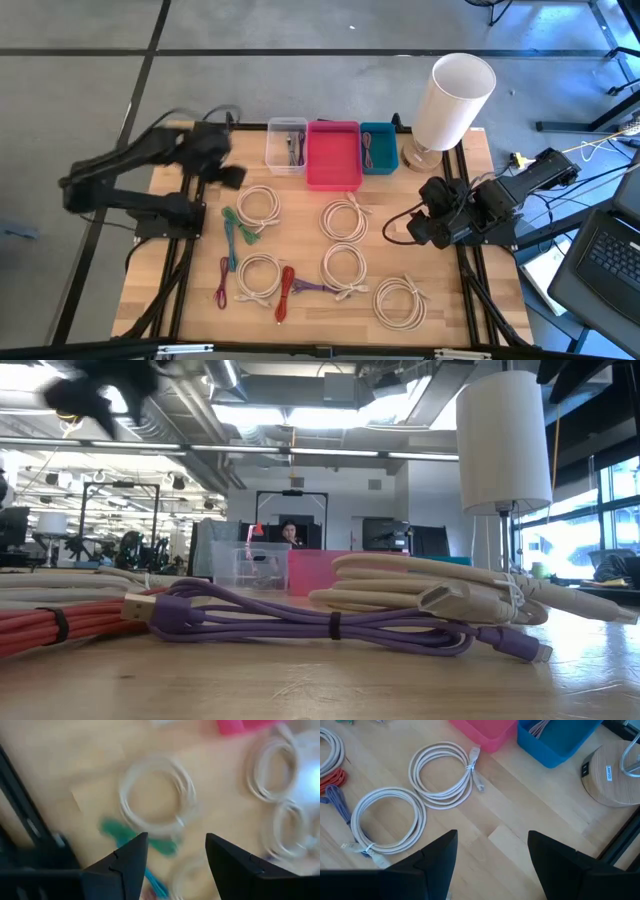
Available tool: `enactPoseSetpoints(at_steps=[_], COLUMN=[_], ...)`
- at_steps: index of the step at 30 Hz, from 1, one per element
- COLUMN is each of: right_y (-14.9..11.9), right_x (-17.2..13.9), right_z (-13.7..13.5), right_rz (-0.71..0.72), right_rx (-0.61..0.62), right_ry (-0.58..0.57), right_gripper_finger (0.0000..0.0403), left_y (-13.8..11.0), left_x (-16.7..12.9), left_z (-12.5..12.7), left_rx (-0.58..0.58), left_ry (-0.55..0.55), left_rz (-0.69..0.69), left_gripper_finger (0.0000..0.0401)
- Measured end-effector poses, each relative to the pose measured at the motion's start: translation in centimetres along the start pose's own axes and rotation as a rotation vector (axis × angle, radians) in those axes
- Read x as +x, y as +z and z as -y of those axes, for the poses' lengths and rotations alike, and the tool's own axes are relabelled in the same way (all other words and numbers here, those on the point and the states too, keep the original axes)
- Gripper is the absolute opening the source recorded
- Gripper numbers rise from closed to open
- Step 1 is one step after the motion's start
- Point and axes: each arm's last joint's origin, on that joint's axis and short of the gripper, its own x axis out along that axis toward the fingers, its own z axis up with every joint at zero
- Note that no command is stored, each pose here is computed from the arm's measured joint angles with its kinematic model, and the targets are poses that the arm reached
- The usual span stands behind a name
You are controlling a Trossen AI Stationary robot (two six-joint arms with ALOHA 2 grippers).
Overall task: Pick & Place USB Port
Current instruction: Put the light blue and black USB cable into the transparent bin
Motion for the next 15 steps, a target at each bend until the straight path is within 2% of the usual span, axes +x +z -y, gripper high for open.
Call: enactPoseSetpoints(at_steps=[4, 8, 11, 15], right_y=[0.0, 0.0, 0.0, 0.0], right_x=[0.0, 0.0, 0.0, 0.0], right_z=[0.0, 0.0, 0.0, -0.1], right_rz=[0.003, 0.004, 0.000, -0.003], right_rx=[0.001, 0.002, 0.002, 0.004], right_ry=[-0.001, 0.003, 0.004, 0.009], right_gripper_finger=[0.0245, 0.0245, 0.0245, 0.0245], left_y=[-4.6, -7.6, -9.4, -10.8], left_x=[1.0, 3.9, 6.5, 7.0], left_z=[-2.3, -4.1, -4.2, -2.9], left_rx=[-0.143, -0.250, -0.280, -0.289], left_ry=[-0.027, 0.051, 0.064, 0.125], left_rz=[-0.049, -0.126, -0.165, -0.112], left_gripper_finger=[0.0191, 0.0191, 0.0191, 0.0191])
